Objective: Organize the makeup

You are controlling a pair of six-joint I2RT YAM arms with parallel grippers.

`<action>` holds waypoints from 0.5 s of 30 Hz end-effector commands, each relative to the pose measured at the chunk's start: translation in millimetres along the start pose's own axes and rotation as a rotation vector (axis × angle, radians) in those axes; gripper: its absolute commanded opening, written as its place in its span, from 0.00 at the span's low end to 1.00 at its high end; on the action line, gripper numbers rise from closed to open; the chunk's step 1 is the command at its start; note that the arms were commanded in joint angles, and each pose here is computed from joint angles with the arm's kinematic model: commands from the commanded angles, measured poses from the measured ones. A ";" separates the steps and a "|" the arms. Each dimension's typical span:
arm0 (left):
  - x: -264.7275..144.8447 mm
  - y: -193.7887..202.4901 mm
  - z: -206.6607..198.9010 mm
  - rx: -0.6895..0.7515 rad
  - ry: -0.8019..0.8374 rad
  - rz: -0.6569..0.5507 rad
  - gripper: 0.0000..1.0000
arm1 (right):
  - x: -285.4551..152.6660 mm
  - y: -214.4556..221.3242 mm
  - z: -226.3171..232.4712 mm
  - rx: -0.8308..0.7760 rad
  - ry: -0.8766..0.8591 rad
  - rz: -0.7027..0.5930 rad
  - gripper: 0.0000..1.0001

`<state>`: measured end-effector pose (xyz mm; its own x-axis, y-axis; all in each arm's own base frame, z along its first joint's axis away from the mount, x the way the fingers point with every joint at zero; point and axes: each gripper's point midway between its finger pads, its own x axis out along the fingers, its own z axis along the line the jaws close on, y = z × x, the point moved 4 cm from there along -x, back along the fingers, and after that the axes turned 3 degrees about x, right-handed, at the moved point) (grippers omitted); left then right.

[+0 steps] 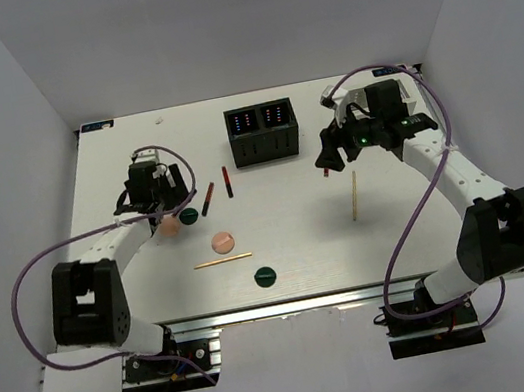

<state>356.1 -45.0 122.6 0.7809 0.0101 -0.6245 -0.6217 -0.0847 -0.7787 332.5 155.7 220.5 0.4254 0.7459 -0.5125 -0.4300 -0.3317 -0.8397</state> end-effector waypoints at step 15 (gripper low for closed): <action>55.8 -73.7 -15.8 0.028 -0.013 -0.192 0.61 | -17.1 -11.8 3.1 0.002 -0.011 -0.063 0.74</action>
<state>433.5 -45.1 128.7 0.8535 0.0693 -0.5165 -0.5143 -0.0479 -0.8563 332.4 149.1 226.6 0.4357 0.7530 -0.4931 -0.4374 -0.3017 -0.8472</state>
